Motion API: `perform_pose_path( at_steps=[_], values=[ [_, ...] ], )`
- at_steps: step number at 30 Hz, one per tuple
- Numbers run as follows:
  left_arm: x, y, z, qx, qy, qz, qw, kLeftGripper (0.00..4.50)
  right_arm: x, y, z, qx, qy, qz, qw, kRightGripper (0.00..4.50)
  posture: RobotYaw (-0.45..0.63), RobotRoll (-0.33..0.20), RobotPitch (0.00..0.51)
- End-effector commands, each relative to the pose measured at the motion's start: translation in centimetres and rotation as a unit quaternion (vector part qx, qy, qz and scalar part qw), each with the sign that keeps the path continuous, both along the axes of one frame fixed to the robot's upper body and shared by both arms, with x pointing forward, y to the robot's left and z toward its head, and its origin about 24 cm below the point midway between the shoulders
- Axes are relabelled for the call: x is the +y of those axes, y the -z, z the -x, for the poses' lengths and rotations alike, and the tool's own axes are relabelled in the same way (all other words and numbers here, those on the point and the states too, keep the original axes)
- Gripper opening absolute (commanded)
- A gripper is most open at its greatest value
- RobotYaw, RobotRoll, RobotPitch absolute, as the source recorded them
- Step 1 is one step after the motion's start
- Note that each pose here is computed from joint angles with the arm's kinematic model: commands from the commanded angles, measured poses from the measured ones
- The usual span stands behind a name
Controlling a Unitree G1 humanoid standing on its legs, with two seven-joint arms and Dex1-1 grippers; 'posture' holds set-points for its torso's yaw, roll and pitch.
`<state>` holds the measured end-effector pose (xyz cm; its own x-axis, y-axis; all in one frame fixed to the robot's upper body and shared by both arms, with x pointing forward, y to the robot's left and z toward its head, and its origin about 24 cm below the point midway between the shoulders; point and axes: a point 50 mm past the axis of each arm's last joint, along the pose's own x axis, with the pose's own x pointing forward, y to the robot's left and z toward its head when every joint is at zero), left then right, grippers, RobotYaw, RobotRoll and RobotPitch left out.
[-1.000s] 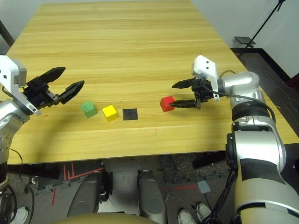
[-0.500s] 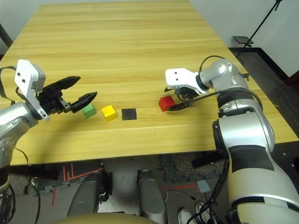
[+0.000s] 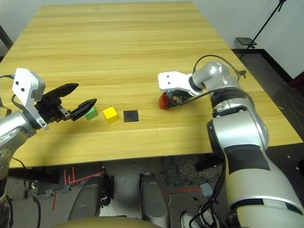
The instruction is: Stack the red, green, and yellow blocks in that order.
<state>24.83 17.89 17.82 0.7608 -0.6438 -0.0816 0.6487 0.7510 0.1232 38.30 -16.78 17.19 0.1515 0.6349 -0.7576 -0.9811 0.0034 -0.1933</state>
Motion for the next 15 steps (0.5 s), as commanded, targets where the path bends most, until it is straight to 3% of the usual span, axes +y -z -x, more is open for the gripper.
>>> perform_pose_path(
  at_steps=[1, 8, 15],
  values=[
    [-0.4, 0.4, -0.3, 0.018, 0.007, -0.007, 1.0, 4.5, 2.5, -2.1, 0.0, 0.014, -0.018, -0.008, 1.0, 2.05, 0.46, -0.227, 0.082],
    [-1.0, 1.5, -1.0, 0.028, -0.001, -0.005, 1.0, 4.5, 7.0, -1.3, 2.3, 0.027, -0.019, 0.04, 0.999, 2.05, 0.49, -0.262, 0.089],
    [-1.2, 1.8, -1.0, 0.024, -0.024, -0.006, 0.999, 4.5, 8.0, -0.4, 3.4, 0.024, -0.013, 0.091, 0.996, 2.05, 0.53, -0.275, 0.106]
  ],
)
